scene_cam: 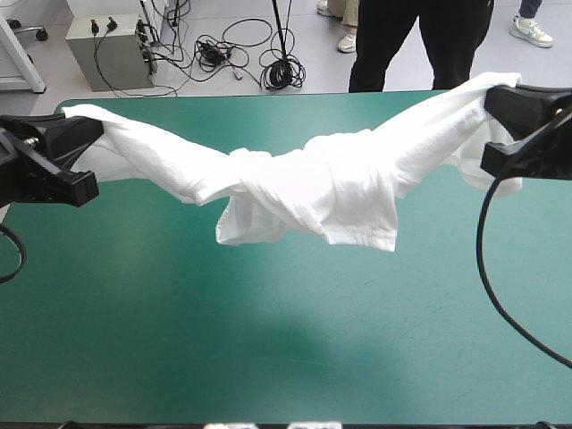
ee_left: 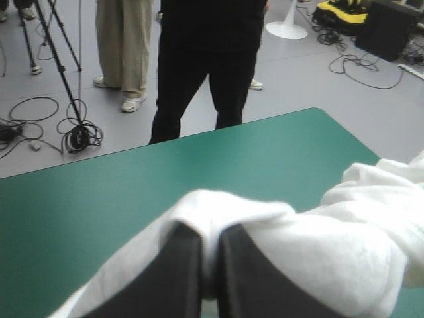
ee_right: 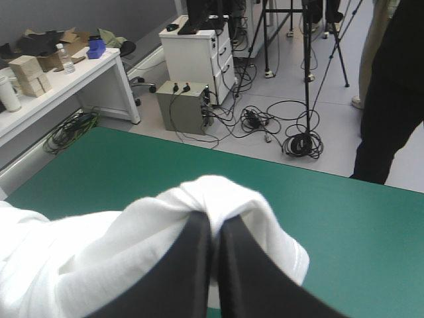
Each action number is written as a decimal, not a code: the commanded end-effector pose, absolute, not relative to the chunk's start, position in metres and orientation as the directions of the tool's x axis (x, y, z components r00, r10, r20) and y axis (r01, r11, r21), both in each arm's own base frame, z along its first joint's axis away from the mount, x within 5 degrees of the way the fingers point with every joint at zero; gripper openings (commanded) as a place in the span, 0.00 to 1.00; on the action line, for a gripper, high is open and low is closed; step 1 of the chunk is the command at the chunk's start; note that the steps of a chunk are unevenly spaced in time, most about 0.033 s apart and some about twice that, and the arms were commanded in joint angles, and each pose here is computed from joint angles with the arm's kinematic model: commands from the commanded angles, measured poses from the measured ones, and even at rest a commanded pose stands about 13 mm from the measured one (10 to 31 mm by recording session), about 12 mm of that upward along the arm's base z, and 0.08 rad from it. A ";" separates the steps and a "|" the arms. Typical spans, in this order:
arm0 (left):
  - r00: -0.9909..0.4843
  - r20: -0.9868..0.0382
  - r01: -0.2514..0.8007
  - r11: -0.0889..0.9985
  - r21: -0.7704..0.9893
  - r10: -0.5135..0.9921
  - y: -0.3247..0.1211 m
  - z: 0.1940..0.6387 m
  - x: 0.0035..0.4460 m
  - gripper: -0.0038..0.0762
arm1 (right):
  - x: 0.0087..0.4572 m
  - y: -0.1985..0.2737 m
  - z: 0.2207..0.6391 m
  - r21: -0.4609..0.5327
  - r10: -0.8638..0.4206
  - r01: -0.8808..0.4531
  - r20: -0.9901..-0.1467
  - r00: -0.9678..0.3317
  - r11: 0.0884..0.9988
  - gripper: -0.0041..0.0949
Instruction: Fold the cloth
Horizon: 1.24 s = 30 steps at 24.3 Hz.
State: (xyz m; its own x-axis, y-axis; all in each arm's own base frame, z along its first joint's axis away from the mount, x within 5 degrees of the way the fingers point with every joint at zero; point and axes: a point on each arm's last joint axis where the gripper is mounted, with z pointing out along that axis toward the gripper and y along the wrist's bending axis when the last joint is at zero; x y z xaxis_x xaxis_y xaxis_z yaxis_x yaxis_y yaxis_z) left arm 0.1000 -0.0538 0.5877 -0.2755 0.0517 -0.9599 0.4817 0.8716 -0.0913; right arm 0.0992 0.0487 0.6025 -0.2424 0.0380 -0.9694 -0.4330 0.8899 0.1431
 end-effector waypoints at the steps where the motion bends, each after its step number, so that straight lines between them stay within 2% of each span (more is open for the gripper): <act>1: -0.279 -0.959 0.542 0.833 -0.114 0.050 -0.056 0.591 0.087 0.04 | 0.085 0.048 0.612 0.141 0.061 -0.480 -0.982 -0.179 0.866 0.03; 9: -0.236 -0.971 0.591 0.799 -0.110 0.041 -0.051 0.594 0.062 0.04 | 0.049 0.039 0.606 0.161 0.073 -0.515 -0.980 -0.186 0.842 0.03; 14: -0.254 -0.967 0.636 0.758 -0.145 0.028 -0.050 0.583 0.041 0.04 | 0.028 0.035 0.589 0.236 0.120 -0.530 -0.962 -0.244 0.815 0.03; 17: -0.324 -0.946 0.629 0.752 -0.195 0.026 -0.051 0.566 0.041 0.04 | 0.027 0.037 0.570 0.295 0.134 -0.519 -0.936 -0.325 0.802 0.03; 18: -0.379 -0.925 0.612 0.757 -0.230 0.026 -0.052 0.553 0.044 0.04 | 0.031 0.040 0.556 0.342 0.144 -0.502 -0.909 -0.391 0.794 0.03; 22: -0.540 -0.837 0.551 0.788 -0.274 0.086 -0.060 0.504 0.070 0.04 | 0.063 0.053 0.503 0.396 0.087 -0.431 -0.810 -0.580 0.811 0.03; 25: -0.658 -0.738 0.478 0.841 -0.253 0.152 -0.065 0.462 0.099 0.04 | 0.092 0.057 0.457 0.349 0.019 -0.341 -0.722 -0.691 0.873 0.03; 27: -0.748 -0.630 0.417 0.886 -0.205 0.207 -0.069 0.424 0.128 0.04 | 0.122 0.058 0.420 0.252 -0.051 -0.288 -0.664 -0.746 0.924 0.03; 30: -0.797 -0.555 0.374 0.917 -0.140 0.241 -0.077 0.384 0.168 0.04 | 0.159 0.064 0.394 0.165 -0.092 -0.255 -0.642 -0.761 0.953 0.03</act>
